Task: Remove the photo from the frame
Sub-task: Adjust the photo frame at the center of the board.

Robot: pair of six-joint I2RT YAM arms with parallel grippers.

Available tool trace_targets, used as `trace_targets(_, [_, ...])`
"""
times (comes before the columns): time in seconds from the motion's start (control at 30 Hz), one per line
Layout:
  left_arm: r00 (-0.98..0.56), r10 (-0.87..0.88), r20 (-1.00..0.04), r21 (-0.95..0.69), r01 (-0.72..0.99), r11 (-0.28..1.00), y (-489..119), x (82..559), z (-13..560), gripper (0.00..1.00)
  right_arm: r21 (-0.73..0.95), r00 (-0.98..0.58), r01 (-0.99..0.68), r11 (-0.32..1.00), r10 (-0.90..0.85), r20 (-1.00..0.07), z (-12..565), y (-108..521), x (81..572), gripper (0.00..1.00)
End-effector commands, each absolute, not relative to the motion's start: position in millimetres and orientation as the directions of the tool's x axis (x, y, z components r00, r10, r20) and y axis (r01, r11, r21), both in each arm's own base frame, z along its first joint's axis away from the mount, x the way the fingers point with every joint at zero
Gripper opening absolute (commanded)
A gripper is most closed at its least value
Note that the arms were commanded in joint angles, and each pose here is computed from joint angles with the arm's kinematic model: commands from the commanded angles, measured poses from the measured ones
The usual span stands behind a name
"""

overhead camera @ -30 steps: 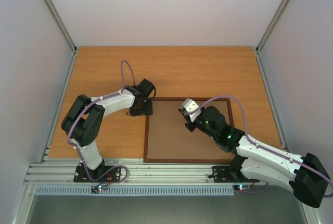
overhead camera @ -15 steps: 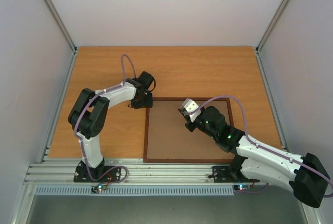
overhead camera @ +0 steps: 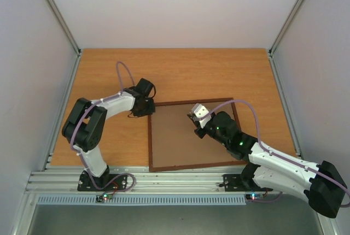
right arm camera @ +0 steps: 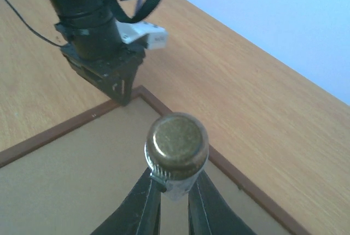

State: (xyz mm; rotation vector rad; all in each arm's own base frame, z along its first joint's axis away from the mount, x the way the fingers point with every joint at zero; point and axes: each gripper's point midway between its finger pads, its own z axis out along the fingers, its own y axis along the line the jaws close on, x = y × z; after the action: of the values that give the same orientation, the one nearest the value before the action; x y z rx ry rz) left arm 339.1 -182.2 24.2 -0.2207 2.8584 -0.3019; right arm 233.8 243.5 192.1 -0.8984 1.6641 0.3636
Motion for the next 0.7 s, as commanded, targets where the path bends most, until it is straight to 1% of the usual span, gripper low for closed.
trace_targets(0.0, [-0.881,-0.408,-0.241,-0.257,-0.347,0.902,-142,328,25,0.01,-0.196,-0.042,-0.724,0.662,-0.326,-0.945,206,245,232,0.01])
trace_targets(0.07, [-0.835,-0.483,-0.263,-0.266,-0.419,0.868,-128,320,28,0.0,-0.195,-0.039,-0.724,0.662,-0.322,-0.946,207,245,232,0.01])
trace_targets(0.2, [-0.728,-0.63,-0.271,-0.332,-0.544,0.771,-109,299,31,0.01,-0.192,-0.038,-0.724,0.662,-0.317,-0.948,208,245,231,0.01])
trace_targets(0.3, [-0.646,-0.725,-0.24,-0.381,-0.624,0.682,-102,285,30,0.01,-0.19,-0.038,-0.726,0.661,-0.313,-0.949,208,245,230,0.01])
trace_targets(0.5, [-0.495,-0.862,-0.112,-0.487,-0.728,0.482,-103,261,14,0.01,-0.181,-0.029,-0.731,0.658,-0.295,-0.955,213,244,227,0.01])
trace_targets(0.57, [-0.467,-0.878,-0.106,-0.499,-0.739,0.453,-103,254,15,0.01,-0.175,-0.031,-0.734,0.656,-0.29,-0.957,214,245,227,0.01])
trace_targets(0.67, [-0.47,-0.87,-0.147,-0.489,-0.73,0.477,-107,245,22,0.04,-0.167,-0.033,-0.744,0.647,-0.285,-0.958,213,248,226,0.01])
